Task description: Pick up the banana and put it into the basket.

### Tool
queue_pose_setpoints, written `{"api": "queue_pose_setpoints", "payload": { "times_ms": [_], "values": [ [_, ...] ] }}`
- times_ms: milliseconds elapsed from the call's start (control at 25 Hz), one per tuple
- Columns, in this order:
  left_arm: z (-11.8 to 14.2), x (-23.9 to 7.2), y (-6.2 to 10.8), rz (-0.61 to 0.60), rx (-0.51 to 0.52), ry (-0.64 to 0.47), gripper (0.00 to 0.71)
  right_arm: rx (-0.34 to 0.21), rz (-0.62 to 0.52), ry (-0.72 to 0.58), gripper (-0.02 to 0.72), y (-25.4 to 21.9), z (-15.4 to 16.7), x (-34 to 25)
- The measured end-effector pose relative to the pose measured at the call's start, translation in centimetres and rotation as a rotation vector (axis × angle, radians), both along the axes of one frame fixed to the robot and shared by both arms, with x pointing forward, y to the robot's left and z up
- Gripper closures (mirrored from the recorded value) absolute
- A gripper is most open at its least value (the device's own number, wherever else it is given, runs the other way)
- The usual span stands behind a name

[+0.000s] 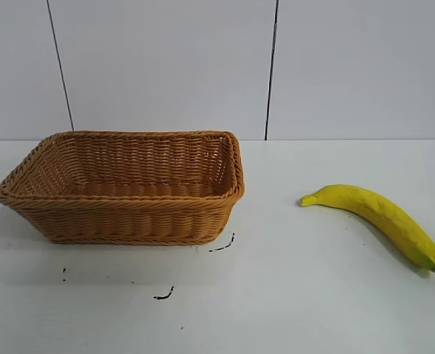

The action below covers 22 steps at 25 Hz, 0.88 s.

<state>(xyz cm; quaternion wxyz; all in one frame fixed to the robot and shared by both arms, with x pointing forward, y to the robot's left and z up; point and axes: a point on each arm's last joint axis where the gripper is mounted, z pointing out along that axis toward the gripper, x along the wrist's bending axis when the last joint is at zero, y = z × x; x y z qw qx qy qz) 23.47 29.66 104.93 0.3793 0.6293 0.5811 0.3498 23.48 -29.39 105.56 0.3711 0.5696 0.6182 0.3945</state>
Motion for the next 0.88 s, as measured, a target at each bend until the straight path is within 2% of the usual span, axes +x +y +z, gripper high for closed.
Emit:
{"api": "queue_pose_setpoints", "payload": {
  "times_ms": [120,280,440,600,720,880],
  "values": [
    [0.0,0.0,0.0,0.000,0.000,0.000,0.015,0.004,0.003,0.030,0.059,0.0,1.2,0.6],
    [0.0,0.0,0.0,0.000,0.000,0.000,0.015,0.003,0.002,0.089,0.059,0.1,4.7,2.8],
    [0.0,0.0,0.0,0.000,0.000,0.000,0.015,0.002,0.002,0.185,0.059,0.1,8.0,7.1],
    [0.0,0.0,0.0,0.000,0.000,0.000,0.015,0.000,0.002,0.306,0.059,0.2,9.9,12.6],
    [0.0,0.0,0.0,0.000,0.000,0.000,0.015,0.017,-0.007,0.408,0.059,0.3,10.1,17.0],
    [0.0,0.0,0.0,0.000,0.000,0.000,0.015,0.024,-0.016,0.552,0.059,0.4,8.7,23.1]
  ]
}}
